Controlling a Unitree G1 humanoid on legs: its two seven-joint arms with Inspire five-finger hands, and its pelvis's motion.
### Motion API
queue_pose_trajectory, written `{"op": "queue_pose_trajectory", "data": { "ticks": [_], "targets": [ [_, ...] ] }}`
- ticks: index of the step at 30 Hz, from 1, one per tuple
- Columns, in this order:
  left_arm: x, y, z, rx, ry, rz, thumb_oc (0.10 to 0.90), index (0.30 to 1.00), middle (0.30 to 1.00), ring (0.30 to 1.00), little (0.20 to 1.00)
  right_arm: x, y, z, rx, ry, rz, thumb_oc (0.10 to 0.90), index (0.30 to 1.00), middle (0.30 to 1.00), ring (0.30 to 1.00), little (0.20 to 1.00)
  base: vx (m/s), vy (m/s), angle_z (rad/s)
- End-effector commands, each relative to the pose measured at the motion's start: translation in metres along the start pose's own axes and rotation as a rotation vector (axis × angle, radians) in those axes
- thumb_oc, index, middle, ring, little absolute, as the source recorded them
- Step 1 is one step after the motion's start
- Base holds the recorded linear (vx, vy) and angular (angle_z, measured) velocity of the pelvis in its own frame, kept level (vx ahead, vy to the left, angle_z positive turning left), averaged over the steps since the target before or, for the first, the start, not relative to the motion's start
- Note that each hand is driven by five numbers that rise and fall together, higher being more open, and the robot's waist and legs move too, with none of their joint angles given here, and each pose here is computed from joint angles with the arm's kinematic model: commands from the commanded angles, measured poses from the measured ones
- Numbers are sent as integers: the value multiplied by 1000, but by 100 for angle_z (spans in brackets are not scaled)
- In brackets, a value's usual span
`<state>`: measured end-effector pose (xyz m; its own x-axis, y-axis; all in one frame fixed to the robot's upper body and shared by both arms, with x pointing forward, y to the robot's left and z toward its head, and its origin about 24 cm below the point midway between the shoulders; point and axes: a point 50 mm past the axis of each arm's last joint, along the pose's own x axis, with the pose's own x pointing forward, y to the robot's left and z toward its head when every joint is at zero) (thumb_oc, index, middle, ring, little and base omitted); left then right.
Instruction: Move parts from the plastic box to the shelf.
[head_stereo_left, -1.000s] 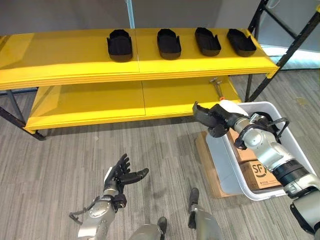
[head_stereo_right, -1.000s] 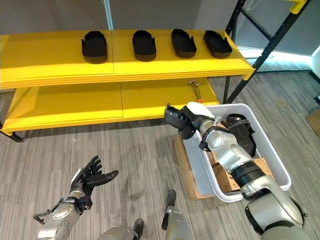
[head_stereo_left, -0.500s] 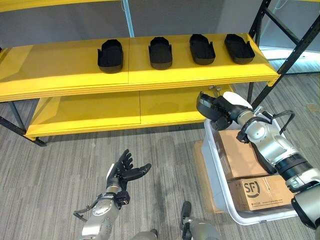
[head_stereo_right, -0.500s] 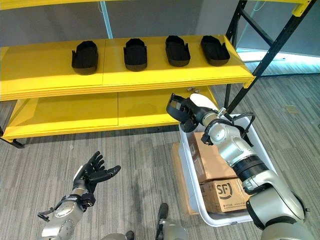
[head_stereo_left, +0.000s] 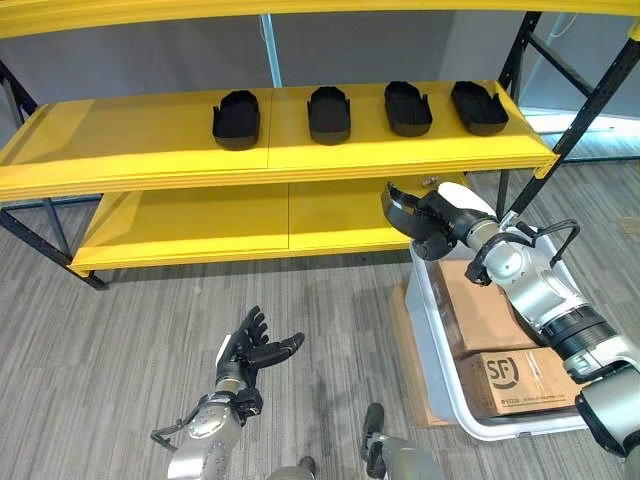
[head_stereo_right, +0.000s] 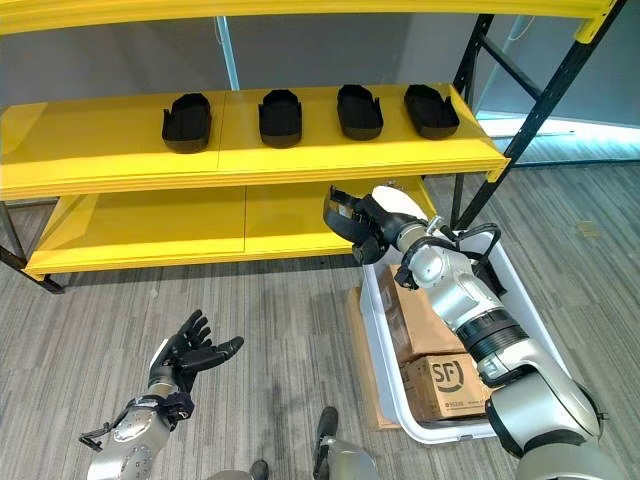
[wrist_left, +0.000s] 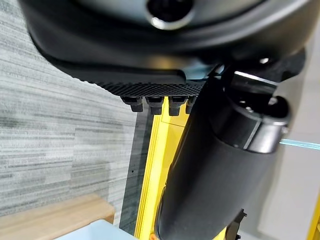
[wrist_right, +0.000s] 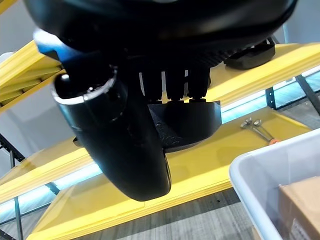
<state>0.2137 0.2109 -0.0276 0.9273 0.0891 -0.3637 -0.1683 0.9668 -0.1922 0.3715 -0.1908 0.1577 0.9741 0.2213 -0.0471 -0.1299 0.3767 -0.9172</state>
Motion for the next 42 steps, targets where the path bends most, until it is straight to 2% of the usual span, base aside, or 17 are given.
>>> {"op": "queue_pose_trajectory", "data": {
  "ticks": [1,11,24,33,42],
  "targets": [
    [-8,-1,32,26,-177,-39,900,1000,1000,1000,1000,13,-60,56,-46,-206,-237,400,300,300,300,300,0,0,0],
    [-3,3,41,73,-198,-41,900,1000,1000,1000,1000,8,-82,54,-99,-208,-263,400,300,300,300,300,7,-80,11],
    [-4,5,46,44,-210,-50,900,1000,1000,1000,1000,-3,-101,35,-94,-156,-335,400,300,300,300,300,26,-45,63],
    [-6,0,45,66,-207,-85,900,1000,1000,1000,1000,1,-67,39,-6,-185,-265,400,300,300,300,300,29,206,-59],
    [-5,3,49,96,-222,-77,900,1000,1000,1000,1000,5,-60,45,65,-195,-292,400,300,300,300,300,-10,209,-20]
  ]
}}
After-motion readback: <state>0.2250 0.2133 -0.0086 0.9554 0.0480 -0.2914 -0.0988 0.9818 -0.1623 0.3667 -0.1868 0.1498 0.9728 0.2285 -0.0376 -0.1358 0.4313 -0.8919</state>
